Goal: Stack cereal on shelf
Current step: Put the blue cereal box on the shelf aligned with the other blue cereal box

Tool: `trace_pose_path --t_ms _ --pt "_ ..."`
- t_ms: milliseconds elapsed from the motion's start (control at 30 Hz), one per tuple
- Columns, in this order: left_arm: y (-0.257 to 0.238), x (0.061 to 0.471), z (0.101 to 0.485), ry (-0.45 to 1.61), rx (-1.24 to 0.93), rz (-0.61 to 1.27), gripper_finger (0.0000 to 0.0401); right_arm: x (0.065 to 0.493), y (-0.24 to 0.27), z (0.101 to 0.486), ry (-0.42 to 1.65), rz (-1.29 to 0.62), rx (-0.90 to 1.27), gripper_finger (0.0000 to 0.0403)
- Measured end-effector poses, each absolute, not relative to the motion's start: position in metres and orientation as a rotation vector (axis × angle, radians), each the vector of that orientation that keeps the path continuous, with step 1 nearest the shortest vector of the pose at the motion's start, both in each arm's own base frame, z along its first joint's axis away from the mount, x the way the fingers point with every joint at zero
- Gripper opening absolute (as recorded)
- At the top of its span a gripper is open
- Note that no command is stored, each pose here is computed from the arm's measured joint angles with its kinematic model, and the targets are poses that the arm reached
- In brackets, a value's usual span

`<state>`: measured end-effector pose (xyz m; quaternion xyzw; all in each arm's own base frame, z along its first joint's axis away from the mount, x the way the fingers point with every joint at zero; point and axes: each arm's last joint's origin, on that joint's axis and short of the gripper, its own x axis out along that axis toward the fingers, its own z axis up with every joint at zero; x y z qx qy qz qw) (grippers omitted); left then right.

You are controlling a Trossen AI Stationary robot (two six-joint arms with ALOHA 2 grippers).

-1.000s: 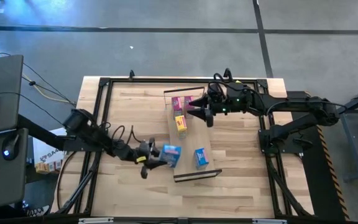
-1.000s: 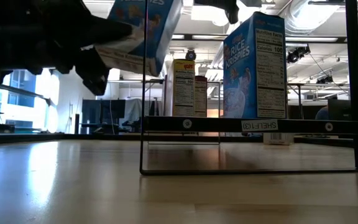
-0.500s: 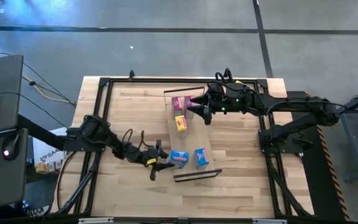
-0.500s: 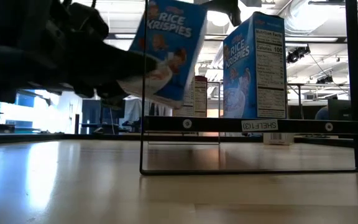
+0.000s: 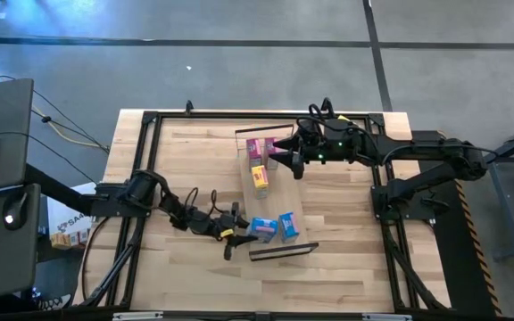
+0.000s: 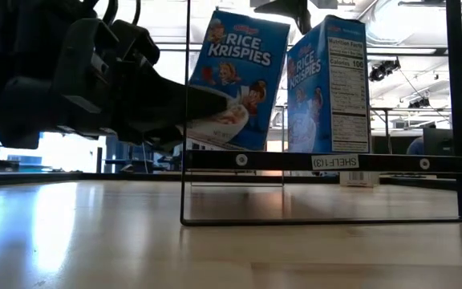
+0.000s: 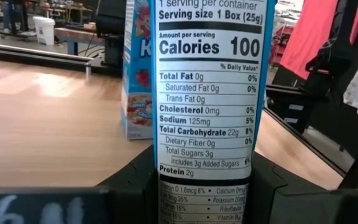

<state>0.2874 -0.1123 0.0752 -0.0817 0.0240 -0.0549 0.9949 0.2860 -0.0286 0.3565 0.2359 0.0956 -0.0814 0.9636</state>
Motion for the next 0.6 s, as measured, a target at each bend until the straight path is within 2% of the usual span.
trace_pose_path --t_ms 267,600 --pt "-0.1131 0.2880 0.0748 0.049 -0.140 -0.126 0.0148 0.2860 -0.0286 0.3564 0.195 -0.164 0.472 0.0229" --pt "-0.1148 0.2870 0.0719 0.080 -0.187 -0.178 0.0227 0.2859 -0.0285 0.3559 0.200 -0.165 0.470 0.0229"
